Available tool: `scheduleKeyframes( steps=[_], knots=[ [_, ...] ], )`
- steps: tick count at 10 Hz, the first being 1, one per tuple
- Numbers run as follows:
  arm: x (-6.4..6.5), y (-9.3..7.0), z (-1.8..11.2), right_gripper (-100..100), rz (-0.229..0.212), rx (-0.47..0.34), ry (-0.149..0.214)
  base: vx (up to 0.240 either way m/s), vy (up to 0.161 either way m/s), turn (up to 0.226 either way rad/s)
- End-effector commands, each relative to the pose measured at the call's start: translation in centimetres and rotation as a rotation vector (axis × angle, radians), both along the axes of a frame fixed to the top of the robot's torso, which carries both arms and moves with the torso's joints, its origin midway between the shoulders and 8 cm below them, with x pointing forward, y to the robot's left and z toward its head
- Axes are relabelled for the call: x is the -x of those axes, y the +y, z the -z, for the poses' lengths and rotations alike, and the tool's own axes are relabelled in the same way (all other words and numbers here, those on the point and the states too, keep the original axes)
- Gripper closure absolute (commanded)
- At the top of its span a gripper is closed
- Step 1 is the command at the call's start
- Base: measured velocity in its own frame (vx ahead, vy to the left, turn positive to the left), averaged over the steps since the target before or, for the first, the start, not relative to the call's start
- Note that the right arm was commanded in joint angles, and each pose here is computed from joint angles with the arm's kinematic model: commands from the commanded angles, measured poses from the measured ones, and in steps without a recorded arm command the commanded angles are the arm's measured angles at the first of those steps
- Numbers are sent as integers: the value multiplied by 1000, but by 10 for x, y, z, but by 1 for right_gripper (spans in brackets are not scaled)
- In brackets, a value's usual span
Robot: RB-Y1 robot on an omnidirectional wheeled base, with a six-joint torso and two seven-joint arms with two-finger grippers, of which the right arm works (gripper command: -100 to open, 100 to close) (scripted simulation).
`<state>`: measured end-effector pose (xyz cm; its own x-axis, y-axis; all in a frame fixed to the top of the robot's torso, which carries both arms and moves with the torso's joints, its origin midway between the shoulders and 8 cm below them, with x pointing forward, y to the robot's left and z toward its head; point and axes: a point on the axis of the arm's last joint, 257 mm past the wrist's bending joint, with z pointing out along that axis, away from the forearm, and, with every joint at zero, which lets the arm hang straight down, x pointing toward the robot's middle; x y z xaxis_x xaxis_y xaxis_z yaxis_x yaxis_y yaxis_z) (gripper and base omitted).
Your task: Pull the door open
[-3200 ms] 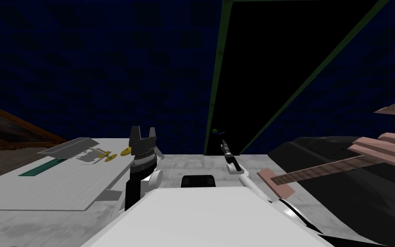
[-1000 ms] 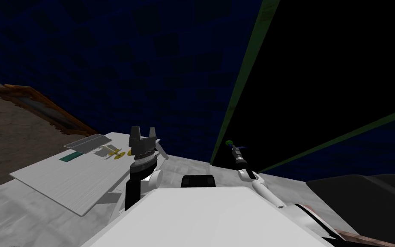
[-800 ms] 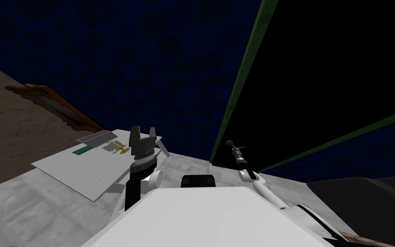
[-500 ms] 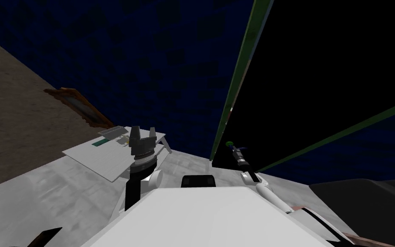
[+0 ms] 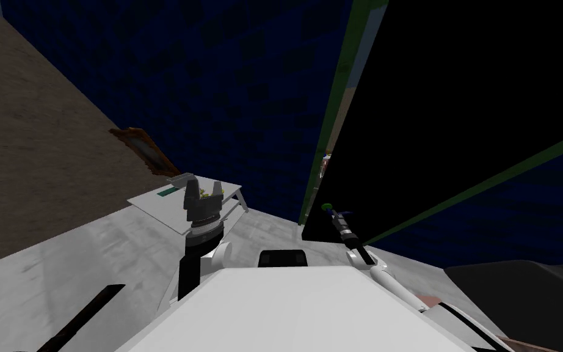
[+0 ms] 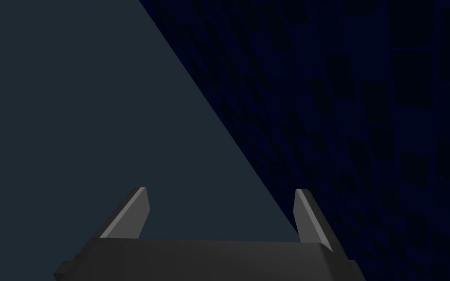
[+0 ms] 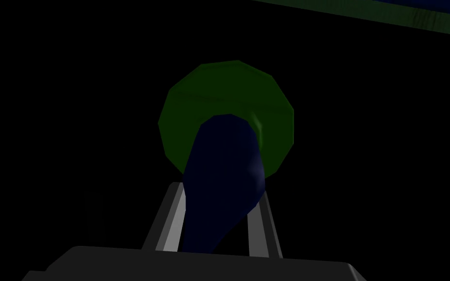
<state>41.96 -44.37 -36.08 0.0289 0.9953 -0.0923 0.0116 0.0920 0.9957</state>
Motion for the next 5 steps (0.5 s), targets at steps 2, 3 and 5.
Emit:
scheduleKeyframes(
  steps=[2,3,5],
  knots=[
    [15,-5,-2,100,-27,5,-6,-224,-71,165],
    [22,-7,-3,100,-38,7,-8,-222,-61,130],
    [31,-9,-4,100,-54,8,-9,-160,-50,102]
  ],
)
